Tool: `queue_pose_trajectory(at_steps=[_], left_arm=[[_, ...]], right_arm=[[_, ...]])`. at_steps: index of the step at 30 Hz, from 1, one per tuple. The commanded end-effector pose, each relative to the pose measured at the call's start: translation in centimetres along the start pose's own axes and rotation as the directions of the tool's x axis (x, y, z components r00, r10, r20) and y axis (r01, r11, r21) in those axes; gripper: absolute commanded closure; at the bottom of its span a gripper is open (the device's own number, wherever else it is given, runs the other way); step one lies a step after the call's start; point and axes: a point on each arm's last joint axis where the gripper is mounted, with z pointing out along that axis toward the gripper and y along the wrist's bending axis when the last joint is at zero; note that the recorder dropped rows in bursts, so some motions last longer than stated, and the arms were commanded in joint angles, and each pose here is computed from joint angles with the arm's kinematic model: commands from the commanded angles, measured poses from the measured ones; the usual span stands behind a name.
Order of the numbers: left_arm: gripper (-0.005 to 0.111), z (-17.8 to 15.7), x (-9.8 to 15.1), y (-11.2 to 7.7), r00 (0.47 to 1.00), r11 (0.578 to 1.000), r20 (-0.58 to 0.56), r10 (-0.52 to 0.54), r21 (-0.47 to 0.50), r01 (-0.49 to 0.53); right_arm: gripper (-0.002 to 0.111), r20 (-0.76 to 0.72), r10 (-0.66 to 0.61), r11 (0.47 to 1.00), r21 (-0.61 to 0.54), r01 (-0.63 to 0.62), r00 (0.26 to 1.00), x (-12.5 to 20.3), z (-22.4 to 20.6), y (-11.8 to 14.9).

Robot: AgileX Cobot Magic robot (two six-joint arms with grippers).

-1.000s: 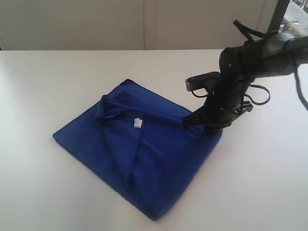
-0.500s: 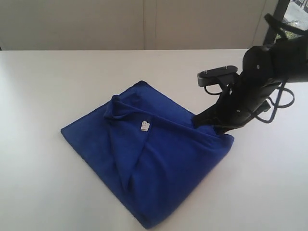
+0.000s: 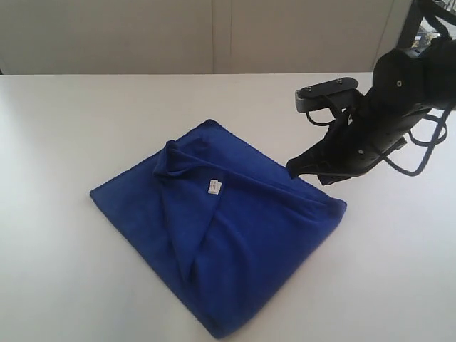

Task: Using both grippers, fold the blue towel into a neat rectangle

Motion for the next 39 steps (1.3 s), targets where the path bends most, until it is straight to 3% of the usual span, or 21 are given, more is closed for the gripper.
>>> queue_pose_trajectory(at_steps=[1, 8, 10, 13, 15, 20, 26, 32, 39], left_arm=[[0.107, -0.1, 0.0, 0.0, 1.000, 1.000, 0.020, -0.008, 0.007, 0.008], [0.107, 0.1, -0.2, -0.3, 0.999, 0.999, 0.042, -0.028, 0.033, 0.027], [0.107, 0.7, -0.2, -1.0, 0.997, 0.991, 0.044, -0.058, 0.124, 0.053], [0.107, 3.0, 0.3, -2.8, 0.999, 0.950, 0.040, -0.009, 0.311, -0.004], [0.107, 5.1, 0.6, -3.7, 0.999, 0.936, 0.043, -0.021, 0.351, 0.005], [0.107, 10.5, 0.5, -6.0, 1.000, 0.941, -0.025, -0.015, 0.339, 0.023], [0.107, 15.4, -2.6, -8.8, 0.999, 0.946, -0.028, 0.039, 0.322, -0.028], [0.107, 19.7, -5.4, -9.3, 0.996, 0.954, -0.068, 0.060, 0.297, -0.037], [0.107, 22.9, -6.6, -9.4, 0.991, 0.959, -0.094, 0.099, 0.274, -0.070]], right_arm=[[0.108, -0.010, -0.043, 0.999, 0.009, 0.043, 0.999, 0.2, -0.1, -0.4], [0.108, -0.010, -0.043, 0.999, 0.009, 0.043, 0.999, 0.2, -0.1, -0.4], [0.108, -0.010, -0.043, 0.999, 0.009, 0.043, 0.999, 0.2, -0.1, -0.4], [0.108, -0.010, -0.043, 0.999, 0.009, 0.043, 0.999, 0.2, -0.1, -0.4], [0.108, -0.010, -0.043, 0.999, 0.009, 0.043, 0.999, 0.2, -0.1, -0.4], [0.108, -0.051, -0.049, 0.999, 0.005, 0.050, 0.997, 0.5, 1.1, -0.4], [0.108, -0.083, -0.047, 0.999, 0.002, 0.047, 0.995, 0.7, 2.7, -0.4], [0.108, -0.090, -0.044, 0.999, 0.002, 0.045, 0.995, 0.8, 4.3, -0.4], [0.108, -0.111, -0.029, 1.000, 0.005, 0.030, 0.993, 1.1, 6.2, -0.5]])
